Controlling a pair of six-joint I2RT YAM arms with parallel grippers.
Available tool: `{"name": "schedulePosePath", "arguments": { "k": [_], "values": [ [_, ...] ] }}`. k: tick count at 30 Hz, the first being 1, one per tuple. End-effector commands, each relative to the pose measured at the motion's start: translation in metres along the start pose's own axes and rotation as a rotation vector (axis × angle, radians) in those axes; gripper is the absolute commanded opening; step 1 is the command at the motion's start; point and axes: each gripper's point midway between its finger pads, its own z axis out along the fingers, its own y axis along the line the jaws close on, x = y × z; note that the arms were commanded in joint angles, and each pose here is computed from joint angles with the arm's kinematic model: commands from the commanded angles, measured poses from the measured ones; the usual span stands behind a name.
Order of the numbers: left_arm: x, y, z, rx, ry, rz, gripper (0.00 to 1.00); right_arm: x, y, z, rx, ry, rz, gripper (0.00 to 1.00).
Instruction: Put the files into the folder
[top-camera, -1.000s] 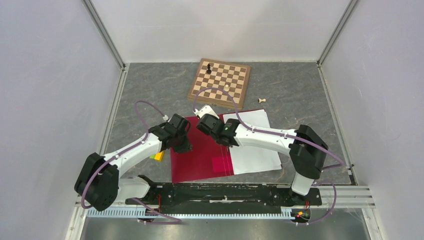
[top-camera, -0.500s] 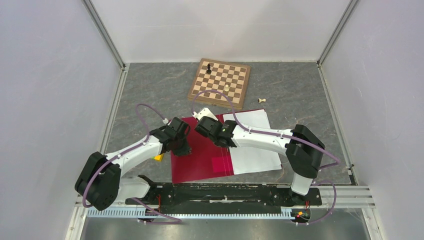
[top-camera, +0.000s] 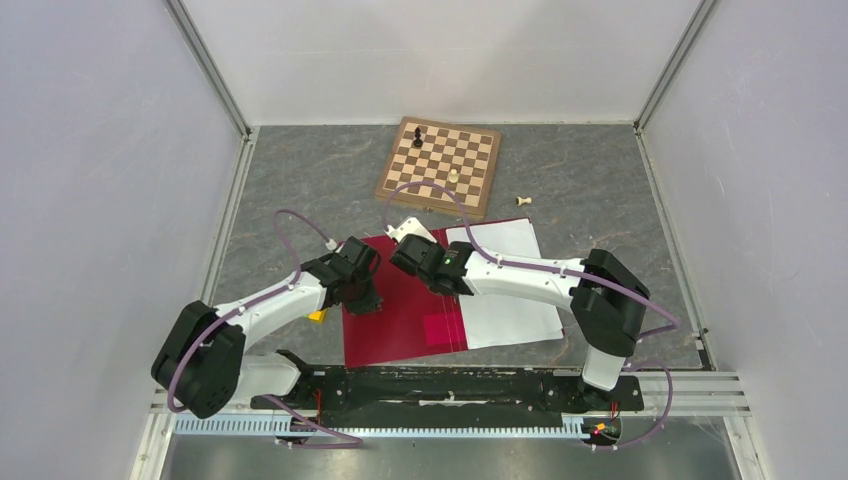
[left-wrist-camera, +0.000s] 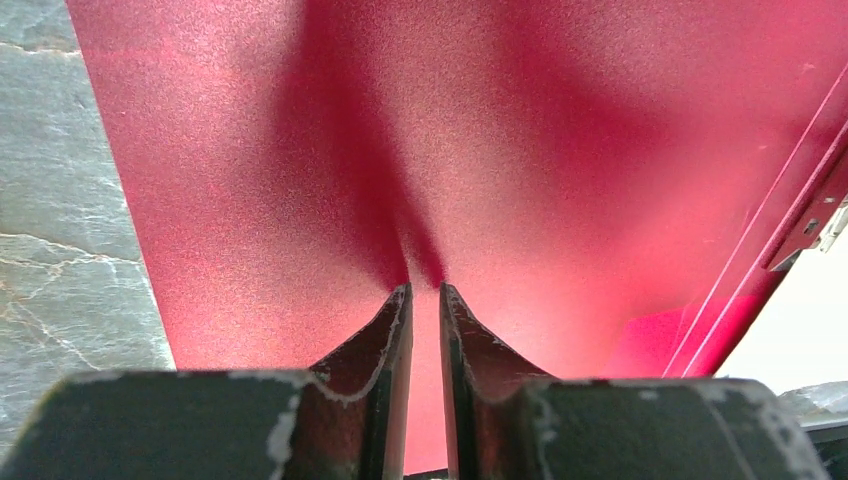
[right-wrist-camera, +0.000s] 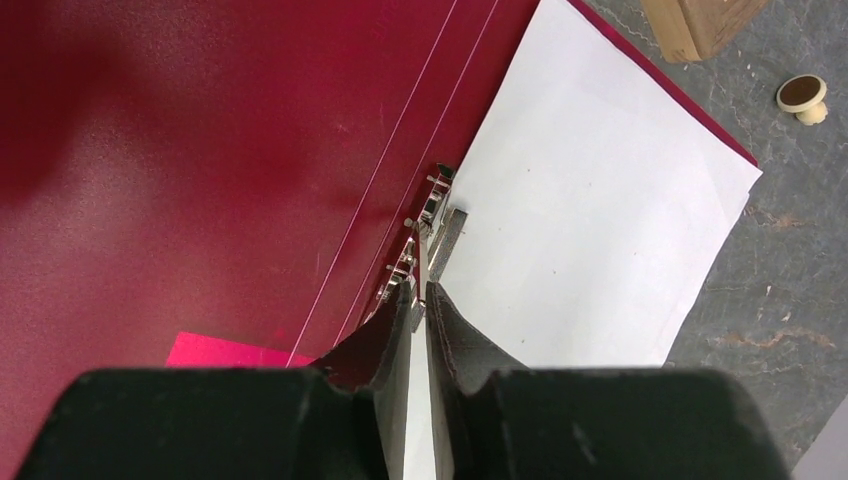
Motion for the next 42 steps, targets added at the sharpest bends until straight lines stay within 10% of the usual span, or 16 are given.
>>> {"name": "schedulePosePath", "arguments": {
  "k": [1,16,42],
  "values": [
    [-0.002,0.001,0.005,-0.008,-0.011,-0.021,0.22,0.005,-0.001,-0.002,0.003,0.001,0.009,0.12],
    [0.003,0.014,0.012,-0.064,-0.013,-0.095,0.02,0.03,-0.004,-0.003,-0.006,0.013,0.038,0.07],
    [0.007,0.022,0.011,-0.066,-0.034,-0.137,0.02,0.113,-0.006,0.025,-0.063,0.151,0.159,0.0]
  ]
}}
